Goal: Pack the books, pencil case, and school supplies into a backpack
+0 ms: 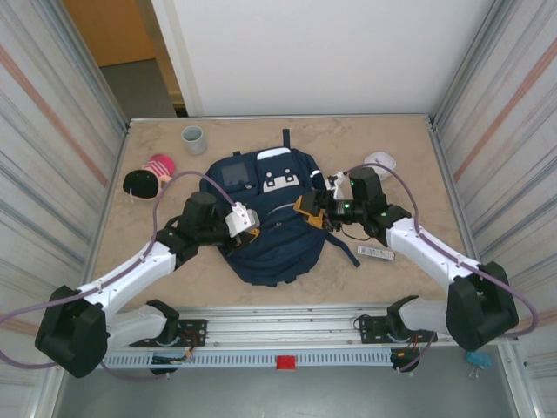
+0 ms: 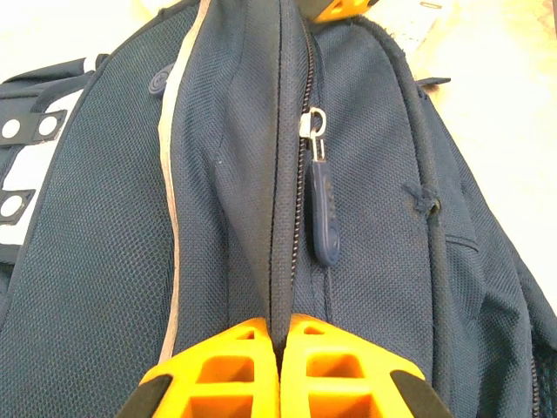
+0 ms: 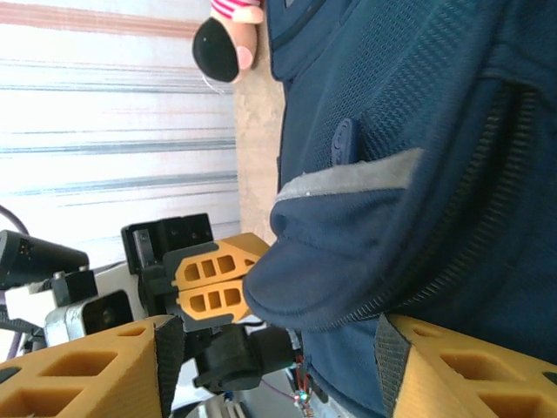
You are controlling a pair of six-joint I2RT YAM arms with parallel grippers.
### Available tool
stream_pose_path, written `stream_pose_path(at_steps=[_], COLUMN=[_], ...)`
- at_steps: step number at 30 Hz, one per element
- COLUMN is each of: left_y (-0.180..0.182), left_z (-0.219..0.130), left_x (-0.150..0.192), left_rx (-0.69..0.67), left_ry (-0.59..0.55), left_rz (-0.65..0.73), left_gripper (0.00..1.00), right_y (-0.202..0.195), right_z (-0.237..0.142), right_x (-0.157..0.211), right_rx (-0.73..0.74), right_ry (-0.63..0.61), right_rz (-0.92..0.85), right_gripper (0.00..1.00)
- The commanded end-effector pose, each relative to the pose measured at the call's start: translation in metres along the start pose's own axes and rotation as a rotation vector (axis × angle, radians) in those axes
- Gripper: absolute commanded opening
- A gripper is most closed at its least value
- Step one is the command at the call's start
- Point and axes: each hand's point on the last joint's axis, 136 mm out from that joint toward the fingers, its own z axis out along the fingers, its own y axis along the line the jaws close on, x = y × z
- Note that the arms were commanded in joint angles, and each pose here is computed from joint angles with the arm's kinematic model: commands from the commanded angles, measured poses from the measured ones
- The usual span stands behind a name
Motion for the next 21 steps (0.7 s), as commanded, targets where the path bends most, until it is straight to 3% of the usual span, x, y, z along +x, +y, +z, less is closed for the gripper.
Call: stream_pose_path(at_steps=[1,9,10,12,14,19,21], left_y=[-0.008,-0.012,-0.013,-0.010,-0.003,0.029,0.043], left_z=[-0.009,-0.013,-0.013,-0.014,-0.014,-0.021,-0.025], left_x=[-0.025,-0.025,-0.024,-0.021,-0.018,-0.002,0.005], left_rx=[0.042,0.046,0.048,0.033,-0.003,-0.166,-0.214], left_ry=[-0.107,-0.112,-0.105,-0.087,-0.055,0.062,0.098], left_rz=[0.085,0.103,0.104,0.105,0.080,-0.055,-0.092], left_gripper=[0.00,0.00,0.00,0.00,0.00,0.04,0.03], right_y=[0.027,0.015,0.015,0.012,0.008,0.010,0.011], right_z=[0.007,0.026,0.027,0.030,0.030,0.025,0.024], right_x=[-0.011,-0.031,-0.034,-0.038,-0.040,-0.035,-0.031], right_rx=[-0.081,-0.089,-0.098,-0.101,-0.090,-0.097,-0.097], right_ry=[-0.013,-0.054,-0.063,-0.078,-0.095,-0.124,-0.147], right_rz=[0.009,0.133,0.142,0.160,0.167,0.163,0.164], right_gripper=[0.60,0.59,0.54,0.29,0.14,0.00,0.00])
